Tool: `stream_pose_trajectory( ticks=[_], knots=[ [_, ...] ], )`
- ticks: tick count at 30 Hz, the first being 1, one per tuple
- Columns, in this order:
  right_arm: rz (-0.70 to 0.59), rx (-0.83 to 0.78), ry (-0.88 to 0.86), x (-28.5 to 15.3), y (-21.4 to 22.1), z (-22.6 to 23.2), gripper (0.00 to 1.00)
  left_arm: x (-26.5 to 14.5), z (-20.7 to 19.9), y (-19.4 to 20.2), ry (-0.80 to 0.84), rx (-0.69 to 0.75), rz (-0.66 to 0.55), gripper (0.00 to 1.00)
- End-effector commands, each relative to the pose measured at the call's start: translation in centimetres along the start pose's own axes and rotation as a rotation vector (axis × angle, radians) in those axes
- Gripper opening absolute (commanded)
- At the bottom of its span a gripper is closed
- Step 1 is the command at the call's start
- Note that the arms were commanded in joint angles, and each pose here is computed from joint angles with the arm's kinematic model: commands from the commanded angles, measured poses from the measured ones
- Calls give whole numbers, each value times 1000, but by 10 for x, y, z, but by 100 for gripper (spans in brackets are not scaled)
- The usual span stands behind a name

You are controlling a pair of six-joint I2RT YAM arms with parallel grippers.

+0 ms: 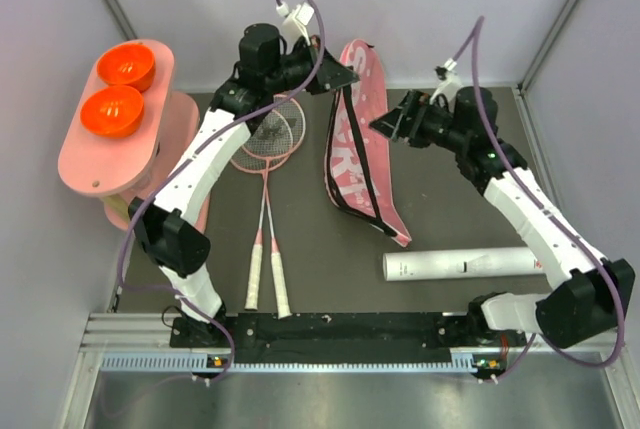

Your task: Pack up the badminton gear

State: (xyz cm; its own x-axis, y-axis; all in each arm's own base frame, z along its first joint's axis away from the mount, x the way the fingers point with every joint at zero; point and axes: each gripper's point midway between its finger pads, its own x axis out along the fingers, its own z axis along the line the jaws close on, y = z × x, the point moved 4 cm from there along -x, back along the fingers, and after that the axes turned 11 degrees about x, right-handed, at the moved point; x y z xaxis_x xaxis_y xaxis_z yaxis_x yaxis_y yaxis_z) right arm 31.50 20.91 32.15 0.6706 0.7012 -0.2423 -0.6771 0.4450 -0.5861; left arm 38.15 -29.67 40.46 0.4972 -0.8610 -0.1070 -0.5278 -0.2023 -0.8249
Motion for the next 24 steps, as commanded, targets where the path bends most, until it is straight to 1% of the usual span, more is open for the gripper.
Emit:
stream_pose_trajectory(
  ticks=[1,2,3,5,6,7,8,9,10,11,12,13,14,15,16,18,19,20,21,24],
  knots=[
    [-66,37,103,-17,-16,-24,81,-27,-31,-42,32,217,-65,0],
    [-60,52,123,-15,-14,-32,77,-29,-29,-42,26,223,-61,0],
    [-37,63,136,-10,-8,-39,62,-30,-28,-43,24,222,-63,0],
    [10,117,144,1,7,-55,41,-32,-29,-45,28,227,-68,0],
    [65,164,127,11,22,-59,27,-33,-29,-46,28,228,-69,0],
    [97,186,136,16,39,-68,23,-33,-31,-49,36,235,-75,0],
    [91,178,105,23,44,-65,21,-33,-33,-49,48,237,-72,0],
    [125,169,83,32,62,-58,21,-33,-35,-50,63,241,-72,0],
    [160,181,97,41,77,-66,21,-34,-38,-51,77,245,-73,0],
    [151,169,61,52,81,-64,21,-33,-42,-50,102,249,-62,0],
    [163,208,57,58,86,-66,25,-33,-41,-50,105,249,-60,0],
    [196,247,84,69,98,-82,28,-33,-40,-47,106,244,-52,0],
    [205,257,66,76,99,-82,31,-33,-41,-46,112,243,-45,0],
    [206,251,52,82,98,-83,38,-33,-42,-43,129,243,-31,0],
    [203,248,42,91,95,-82,43,-32,-41,-38,136,237,-14,0],
    [210,225,51,109,97,-94,54,-33,-41,-33,143,237,-2,0],
    [191,204,48,116,90,-91,58,-32,-38,-28,137,232,6,0],
    [185,195,69,124,92,-98,61,-33,-40,-27,142,236,5,0],
    [124,171,59,130,82,-97,66,-32,-40,-25,144,232,10,0],
    [21,160,49,142,68,-98,69,-32,-41,-20,153,224,23,0]
  ],
)
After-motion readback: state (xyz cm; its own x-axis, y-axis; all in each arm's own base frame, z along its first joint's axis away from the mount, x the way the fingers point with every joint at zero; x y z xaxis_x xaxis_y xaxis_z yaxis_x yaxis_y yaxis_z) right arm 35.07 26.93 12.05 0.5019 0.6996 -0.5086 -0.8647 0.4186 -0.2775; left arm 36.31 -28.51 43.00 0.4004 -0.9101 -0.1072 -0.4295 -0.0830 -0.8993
